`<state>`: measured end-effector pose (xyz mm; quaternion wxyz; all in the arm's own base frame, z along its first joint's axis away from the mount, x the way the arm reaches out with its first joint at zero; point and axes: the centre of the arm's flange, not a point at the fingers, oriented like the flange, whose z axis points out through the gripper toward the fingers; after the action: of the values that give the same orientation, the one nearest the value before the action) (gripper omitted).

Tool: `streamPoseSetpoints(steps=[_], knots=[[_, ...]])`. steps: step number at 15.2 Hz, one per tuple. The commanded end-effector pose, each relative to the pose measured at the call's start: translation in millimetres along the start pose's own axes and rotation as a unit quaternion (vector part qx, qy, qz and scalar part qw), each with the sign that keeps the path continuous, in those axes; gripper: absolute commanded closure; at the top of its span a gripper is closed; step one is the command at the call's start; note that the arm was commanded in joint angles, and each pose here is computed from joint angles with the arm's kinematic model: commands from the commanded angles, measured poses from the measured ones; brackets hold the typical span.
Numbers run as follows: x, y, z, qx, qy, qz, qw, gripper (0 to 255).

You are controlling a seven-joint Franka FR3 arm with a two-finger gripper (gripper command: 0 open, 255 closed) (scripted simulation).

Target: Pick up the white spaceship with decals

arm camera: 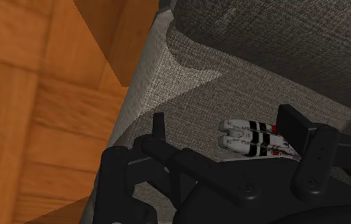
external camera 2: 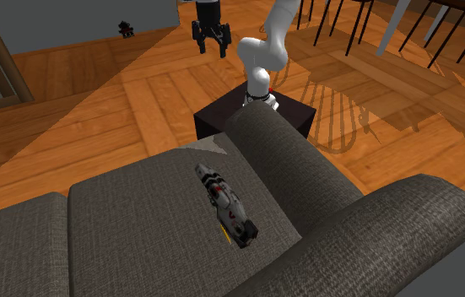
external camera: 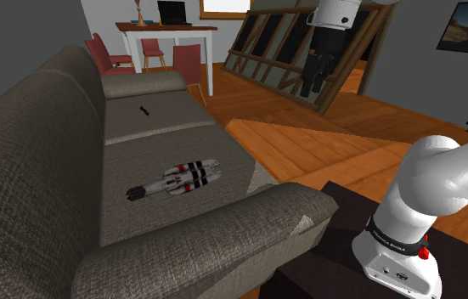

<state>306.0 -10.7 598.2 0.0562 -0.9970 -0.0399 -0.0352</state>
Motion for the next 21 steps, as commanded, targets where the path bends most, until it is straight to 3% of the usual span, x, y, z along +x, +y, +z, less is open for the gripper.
streamPoseSetpoints(steps=[1,6,11,16,21], knots=[[0,0,0,0.0,0.0,0.0,1.0,0],[62,-12,31,-0.003,-0.015,-0.084,0.9964,0],[120,-34,63,-0.006,-0.029,-0.167,0.9854,0],[173,-65,97,-0.01,-0.043,-0.25,0.9673,0],[219,-104,133,-0.013,-0.057,-0.33,0.9421,0]])
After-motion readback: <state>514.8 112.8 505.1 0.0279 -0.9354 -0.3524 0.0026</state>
